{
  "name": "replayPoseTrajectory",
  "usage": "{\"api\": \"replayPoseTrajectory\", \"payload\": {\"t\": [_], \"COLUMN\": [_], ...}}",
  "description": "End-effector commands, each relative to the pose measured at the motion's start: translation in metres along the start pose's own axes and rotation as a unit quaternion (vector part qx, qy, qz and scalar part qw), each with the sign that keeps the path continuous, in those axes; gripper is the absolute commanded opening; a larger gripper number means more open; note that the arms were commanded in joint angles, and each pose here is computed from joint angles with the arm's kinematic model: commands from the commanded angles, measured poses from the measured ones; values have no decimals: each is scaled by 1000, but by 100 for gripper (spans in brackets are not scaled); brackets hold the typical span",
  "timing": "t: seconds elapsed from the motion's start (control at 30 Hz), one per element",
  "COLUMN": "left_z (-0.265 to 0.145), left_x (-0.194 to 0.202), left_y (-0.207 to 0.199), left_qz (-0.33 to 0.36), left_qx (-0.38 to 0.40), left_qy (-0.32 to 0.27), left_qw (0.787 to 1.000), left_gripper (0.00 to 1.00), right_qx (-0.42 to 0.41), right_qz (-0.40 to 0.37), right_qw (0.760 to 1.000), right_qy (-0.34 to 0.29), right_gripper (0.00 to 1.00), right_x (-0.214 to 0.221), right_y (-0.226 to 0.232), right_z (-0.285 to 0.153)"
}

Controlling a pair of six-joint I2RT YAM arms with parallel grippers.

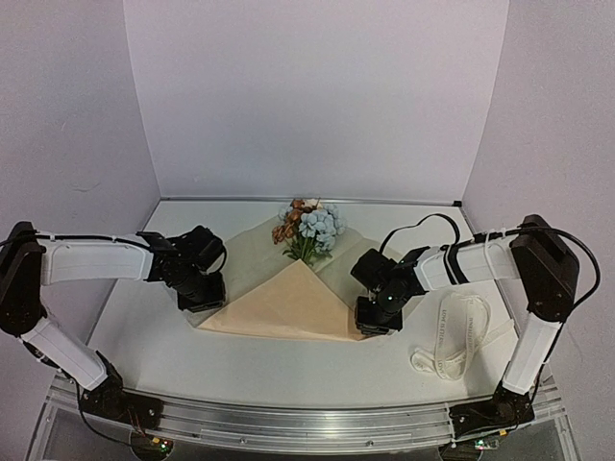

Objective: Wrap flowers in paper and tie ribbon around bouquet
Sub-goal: Press the fold line of the 1/4-folded wrapping paper.

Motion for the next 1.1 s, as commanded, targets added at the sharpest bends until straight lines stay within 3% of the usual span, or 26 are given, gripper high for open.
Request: {"api": "replayPoseTrajectory", "payload": {"t": [0.0,0.2,0.5,1.07], "left_z": [-19,-3,35,56], "left_x": [-13,10,32,60], "left_y": [-39,-79,-95,-49], "left_qz": [41,91,115,73], "left_qx": [43,128,167,90], "left_qy": [-40,-1,40,86], "left_qw": [997,988,978,989], "left_gripper": [20,16,13,12], "right_qx": [35,36,45,53], "right_qz": [8,17,25,35], "right_qw": [999,999,999,998], "right_qy": [11,11,9,11], "right_gripper": [4,4,4,4], "right_x": [6,7,8,11], "right_y": [-18,-19,-24,-29], "right_z": [5,6,9,14]}}
Point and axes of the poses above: each gripper's point midway between its finger pads, its own z axis out along the fingers, its own y axis along the line the jaws close on, x = y × z, the point moved 6 cm from there along -z, back along the fingers, and after that the axes turned 7 degrees about z, right-handed, at the moved point
